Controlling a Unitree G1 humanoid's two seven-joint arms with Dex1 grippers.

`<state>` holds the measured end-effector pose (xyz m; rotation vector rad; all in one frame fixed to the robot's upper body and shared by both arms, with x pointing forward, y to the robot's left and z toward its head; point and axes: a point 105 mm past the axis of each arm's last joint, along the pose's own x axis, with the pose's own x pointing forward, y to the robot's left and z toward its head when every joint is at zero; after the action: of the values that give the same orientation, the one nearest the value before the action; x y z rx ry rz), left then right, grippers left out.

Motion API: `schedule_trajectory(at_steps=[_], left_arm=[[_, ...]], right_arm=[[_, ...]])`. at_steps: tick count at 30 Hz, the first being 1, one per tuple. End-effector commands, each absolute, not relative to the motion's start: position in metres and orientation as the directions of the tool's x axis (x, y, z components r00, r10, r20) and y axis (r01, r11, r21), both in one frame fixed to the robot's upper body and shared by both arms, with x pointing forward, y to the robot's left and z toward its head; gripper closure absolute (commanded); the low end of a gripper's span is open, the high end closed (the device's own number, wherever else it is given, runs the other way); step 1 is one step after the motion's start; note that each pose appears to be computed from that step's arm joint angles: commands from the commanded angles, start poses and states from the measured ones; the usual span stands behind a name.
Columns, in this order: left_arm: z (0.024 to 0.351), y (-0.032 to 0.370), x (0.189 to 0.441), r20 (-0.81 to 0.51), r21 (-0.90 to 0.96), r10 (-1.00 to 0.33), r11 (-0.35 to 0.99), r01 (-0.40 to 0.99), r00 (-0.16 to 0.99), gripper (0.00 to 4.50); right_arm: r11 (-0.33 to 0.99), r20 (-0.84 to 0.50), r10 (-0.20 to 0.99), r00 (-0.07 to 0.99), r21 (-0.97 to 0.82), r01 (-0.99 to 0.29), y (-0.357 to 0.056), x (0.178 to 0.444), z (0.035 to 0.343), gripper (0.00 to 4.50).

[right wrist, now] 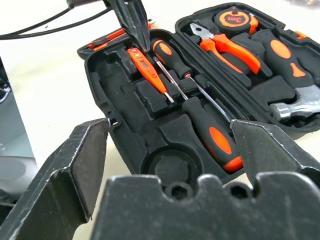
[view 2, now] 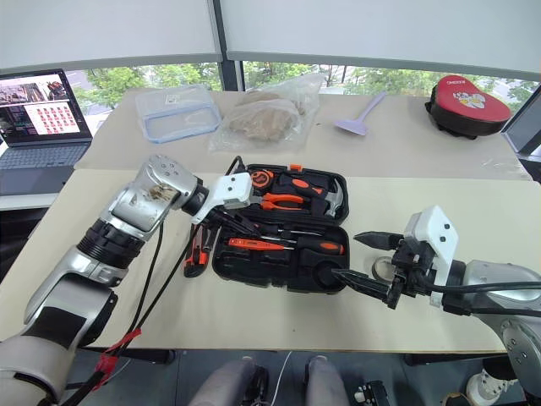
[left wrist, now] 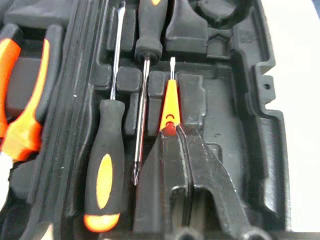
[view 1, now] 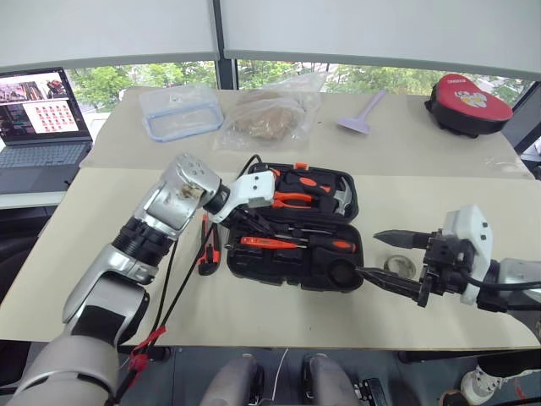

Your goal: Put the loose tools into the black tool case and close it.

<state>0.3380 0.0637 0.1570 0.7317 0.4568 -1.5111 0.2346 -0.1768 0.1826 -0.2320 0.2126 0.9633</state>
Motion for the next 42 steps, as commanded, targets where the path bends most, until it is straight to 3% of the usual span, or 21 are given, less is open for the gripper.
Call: schedule_trajectory(at_steps=[1,15,22,31,42], left_arm=[[0.151,0.061,0.339,-0.707,0.186,-0.705,-0.108,0.977,0.057,4.45],[0.122,0.072,0.334,-0.767,0.19,-0.639,-0.14,0.972,0.058,4.45],[0.148,0.062,0.337,-0.627,0.22,-0.774,-0.071,0.973,0.085,4.45],[0.145,0.067,0.34,-0.366,0.137,-0.927,0.032,0.99,0.081,4.45],[0.122,0.07,0.344,-0.391,0.131,-0.917,0.03,0.991,0.079,4.45]], right_arm=[[0.535,-0.258,0.793,0.552,-0.139,-0.833,-0.175,0.235,0.192,0.0],[0.535,-0.253,0.796,0.549,-0.127,-0.835,-0.173,0.235,0.192,0.0],[0.539,-0.249,0.795,0.553,-0.126,-0.833,-0.172,0.237,0.191,0.0],[0.534,-0.251,0.8,0.545,-0.115,-0.837,-0.169,0.236,0.188,0.0],[0.538,-0.249,0.799,0.547,-0.11,-0.836,-0.17,0.236,0.19,0.0]])
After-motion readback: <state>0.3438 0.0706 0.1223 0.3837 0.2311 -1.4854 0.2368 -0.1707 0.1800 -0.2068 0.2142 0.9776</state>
